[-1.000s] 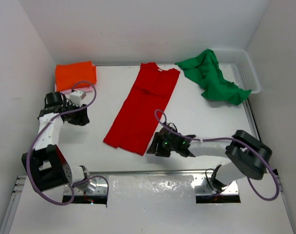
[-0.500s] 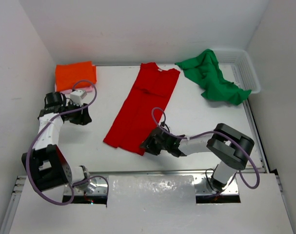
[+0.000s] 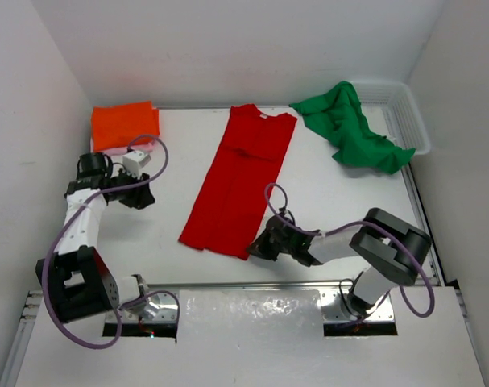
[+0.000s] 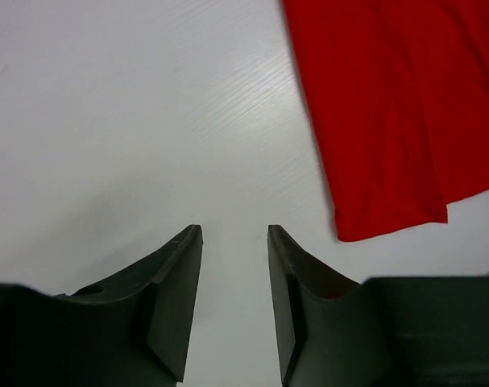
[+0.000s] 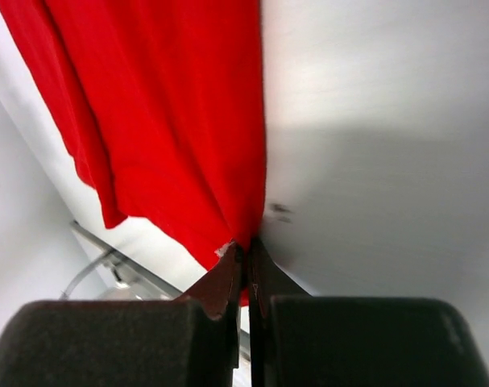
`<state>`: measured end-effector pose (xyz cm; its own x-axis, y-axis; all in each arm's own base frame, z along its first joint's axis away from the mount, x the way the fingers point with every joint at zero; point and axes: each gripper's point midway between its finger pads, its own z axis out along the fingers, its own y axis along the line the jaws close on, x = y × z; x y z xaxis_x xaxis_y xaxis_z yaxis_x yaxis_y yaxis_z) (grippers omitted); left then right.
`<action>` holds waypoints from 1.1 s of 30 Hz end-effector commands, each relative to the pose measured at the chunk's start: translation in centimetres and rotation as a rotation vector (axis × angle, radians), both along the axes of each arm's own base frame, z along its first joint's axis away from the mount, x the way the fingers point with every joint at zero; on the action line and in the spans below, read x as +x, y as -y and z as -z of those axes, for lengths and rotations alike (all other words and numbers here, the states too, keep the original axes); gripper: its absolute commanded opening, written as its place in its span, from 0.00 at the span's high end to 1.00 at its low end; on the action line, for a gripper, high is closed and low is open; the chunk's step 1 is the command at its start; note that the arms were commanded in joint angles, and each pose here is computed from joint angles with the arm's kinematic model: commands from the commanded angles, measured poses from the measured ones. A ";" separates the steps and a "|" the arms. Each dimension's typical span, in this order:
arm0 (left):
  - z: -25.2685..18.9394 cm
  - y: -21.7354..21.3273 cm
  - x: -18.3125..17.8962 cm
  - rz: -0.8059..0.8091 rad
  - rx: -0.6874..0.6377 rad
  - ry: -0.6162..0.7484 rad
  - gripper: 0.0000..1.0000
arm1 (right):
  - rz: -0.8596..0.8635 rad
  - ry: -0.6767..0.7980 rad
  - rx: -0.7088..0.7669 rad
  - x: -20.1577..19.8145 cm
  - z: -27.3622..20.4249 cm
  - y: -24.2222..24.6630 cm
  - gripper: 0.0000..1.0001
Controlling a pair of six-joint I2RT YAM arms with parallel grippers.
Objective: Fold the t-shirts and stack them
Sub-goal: Rotate the tshirt 90 degrees, then grab the bottom of the folded rectangular tshirt with both arms
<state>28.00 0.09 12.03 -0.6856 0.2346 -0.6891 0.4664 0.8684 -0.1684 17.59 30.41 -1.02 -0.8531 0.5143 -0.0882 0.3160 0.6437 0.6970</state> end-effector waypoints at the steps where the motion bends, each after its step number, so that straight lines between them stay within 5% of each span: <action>1: -1.7 5.1 -0.4 0.242 0.008 0.097 0.64 | -0.096 -0.034 -0.128 -2.3 2.4 4.8 1.00; 7: -3.0 13.8 -2.0 0.624 0.138 0.243 0.64 | -0.262 -0.139 -0.192 -7.7 3.9 10.6 1.00; 11: -1.4 17.5 -5.7 0.957 0.385 0.224 0.62 | -0.326 -0.164 -0.258 -10.5 4.6 14.6 1.00; 18: 1.6 19.6 -11.3 1.404 0.574 0.265 0.56 | -0.408 -0.117 -0.292 -11.2 3.8 16.3 1.00; 19: 2.3 20.1 -12.3 1.473 0.593 0.284 0.56 | -0.424 -0.108 -0.283 -11.2 3.7 16.2 0.85; 23: 6.3 20.4 -14.4 1.702 0.684 0.389 0.55 | -0.458 -0.045 -0.269 -10.1 2.0 15.4 0.65; 26: 8.0 20.8 -15.0 1.806 0.712 0.448 0.55 | -0.448 -0.021 -0.304 -9.3 1.3 15.6 0.57; 33: 10.3 22.7 -17.0 1.874 0.623 0.524 0.54 | -0.433 -0.019 -0.285 -9.1 1.0 15.2 0.58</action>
<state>10.59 -19.30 1.41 0.7762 0.5885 -0.2261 0.6287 -0.7497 0.2068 9.52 16.95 -0.61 -0.9788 0.0866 -0.1855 -0.0306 0.8341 0.5507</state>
